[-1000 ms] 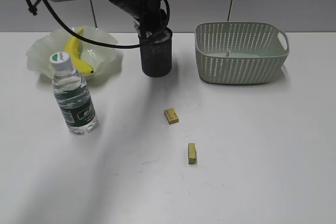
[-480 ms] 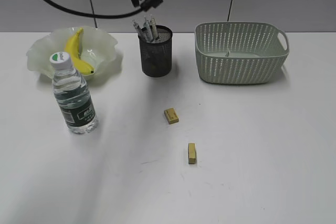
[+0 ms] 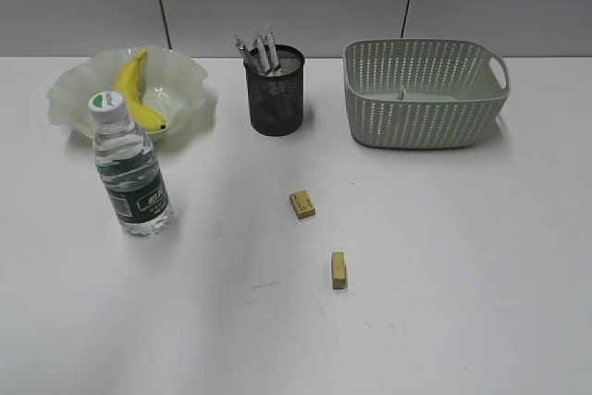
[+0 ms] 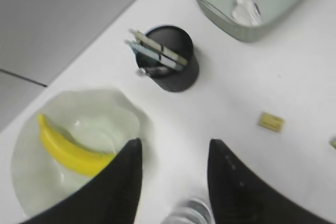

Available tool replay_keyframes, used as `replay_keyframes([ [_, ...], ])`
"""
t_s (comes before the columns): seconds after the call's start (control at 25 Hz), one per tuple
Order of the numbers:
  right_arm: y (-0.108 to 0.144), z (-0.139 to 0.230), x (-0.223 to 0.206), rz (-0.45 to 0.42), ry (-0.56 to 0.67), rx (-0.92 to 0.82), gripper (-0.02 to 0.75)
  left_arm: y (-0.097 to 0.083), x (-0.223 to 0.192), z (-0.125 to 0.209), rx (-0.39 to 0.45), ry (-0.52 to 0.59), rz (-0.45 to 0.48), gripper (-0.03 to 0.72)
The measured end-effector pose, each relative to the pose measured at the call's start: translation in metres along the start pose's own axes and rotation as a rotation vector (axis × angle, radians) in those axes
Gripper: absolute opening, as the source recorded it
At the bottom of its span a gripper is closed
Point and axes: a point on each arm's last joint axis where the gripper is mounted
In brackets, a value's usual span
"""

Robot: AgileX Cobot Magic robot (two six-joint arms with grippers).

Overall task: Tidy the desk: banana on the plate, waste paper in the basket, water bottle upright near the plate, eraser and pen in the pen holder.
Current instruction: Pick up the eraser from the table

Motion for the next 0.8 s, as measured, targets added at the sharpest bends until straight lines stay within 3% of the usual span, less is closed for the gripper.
replay_keyframes([
  [0.24,0.0,0.0,0.0,0.0,0.0,0.0,0.308,-0.006,0.033,0.029,0.038,0.032,0.017,0.314],
  [0.4,0.0,0.0,0.0,0.0,0.0,-0.001,0.308,-0.011,0.047,0.073,0.087,0.095,0.024,0.314],
  [0.6,0.0,0.0,0.0,0.0,0.0,-0.001,0.308,-0.038,0.059,0.145,0.143,0.168,0.061,0.314],
  [0.8,0.0,0.0,0.0,0.0,0.0,0.0,0.307,-0.069,0.071,0.215,0.19,0.098,0.08,0.314],
])
Point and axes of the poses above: a point on each arm's last joint axis where the gripper is mounted, x pointing back along that axis away from the gripper, y along the wrist's bending axis when the last joint is at zero, z = x × y, and after that the axes turned 1 degree about -x, right-handed
